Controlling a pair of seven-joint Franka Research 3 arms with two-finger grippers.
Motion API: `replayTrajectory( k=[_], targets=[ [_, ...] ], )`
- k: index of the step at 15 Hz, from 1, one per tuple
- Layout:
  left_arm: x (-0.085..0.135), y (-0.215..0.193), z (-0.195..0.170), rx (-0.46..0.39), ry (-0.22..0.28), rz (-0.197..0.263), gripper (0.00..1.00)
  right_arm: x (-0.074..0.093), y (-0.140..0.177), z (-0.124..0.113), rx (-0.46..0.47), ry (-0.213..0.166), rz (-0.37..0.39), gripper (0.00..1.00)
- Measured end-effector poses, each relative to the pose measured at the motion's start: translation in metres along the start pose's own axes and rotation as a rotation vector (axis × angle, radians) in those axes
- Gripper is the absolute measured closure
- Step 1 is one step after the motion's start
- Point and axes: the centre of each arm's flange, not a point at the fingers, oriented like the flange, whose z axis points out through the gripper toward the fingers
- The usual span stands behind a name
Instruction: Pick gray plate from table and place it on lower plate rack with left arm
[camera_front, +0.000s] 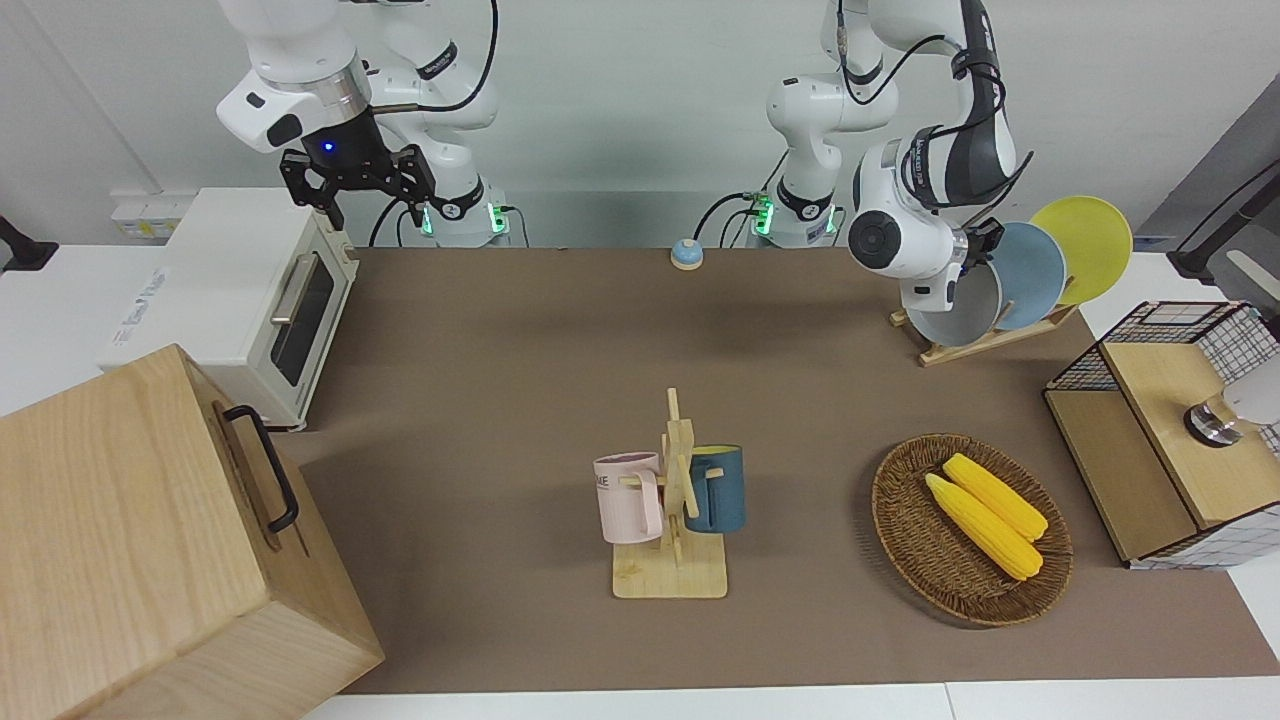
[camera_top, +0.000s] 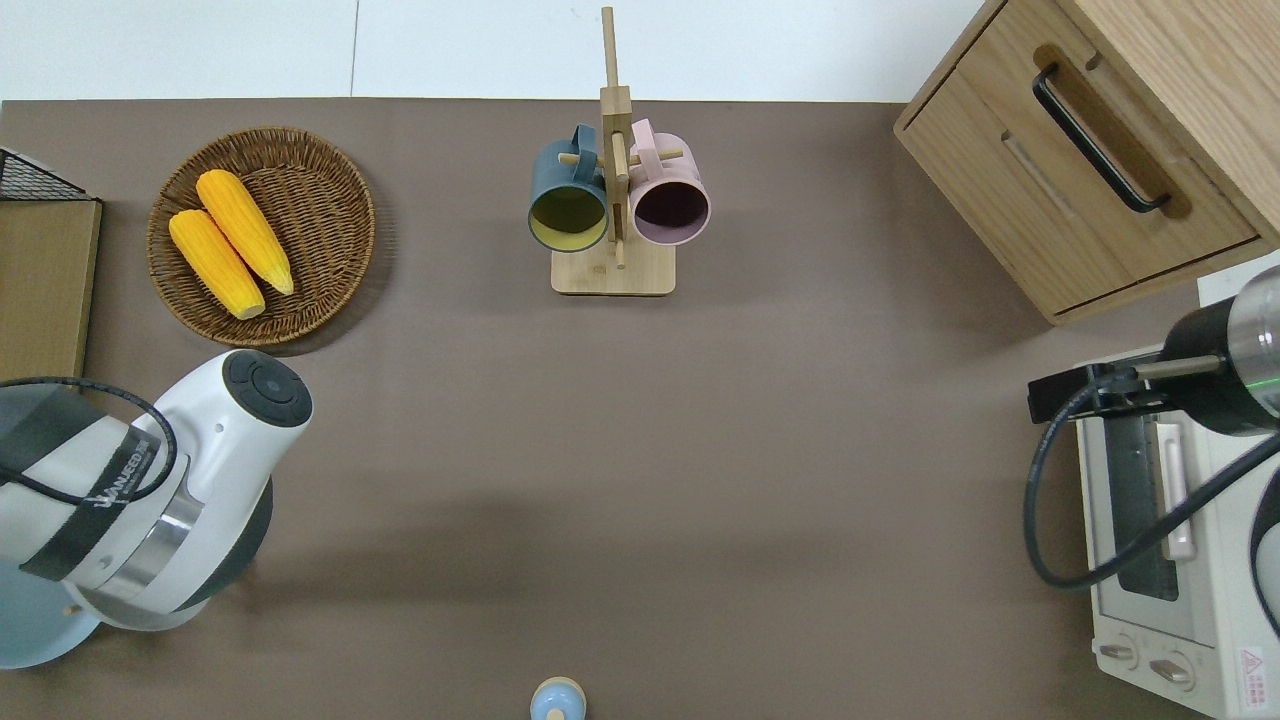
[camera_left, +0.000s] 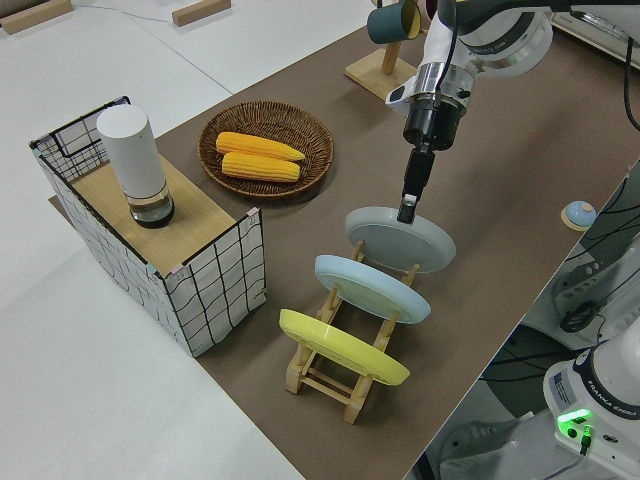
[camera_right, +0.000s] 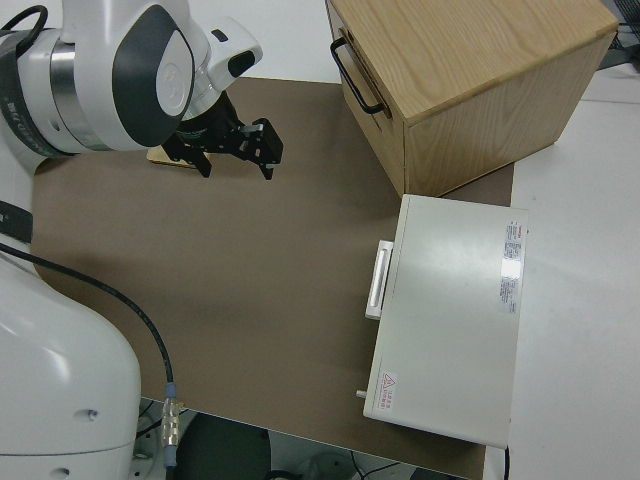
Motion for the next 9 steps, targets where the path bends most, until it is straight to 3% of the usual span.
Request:
replayTrajectory(
  k=[4, 9],
  targets=[
    [0.0011, 0.0067, 0.0023, 0.005, -0.005, 0.008, 0.94, 0.0, 0.0, 0.0, 0.0, 0.0, 0.0, 0.01],
    [0.0022, 0.0118, 0.0049, 0.009, -0.011, 0.016, 0.47, 0.0, 0.0, 0.0, 0.0, 0.0, 0.0, 0.01]
  ],
)
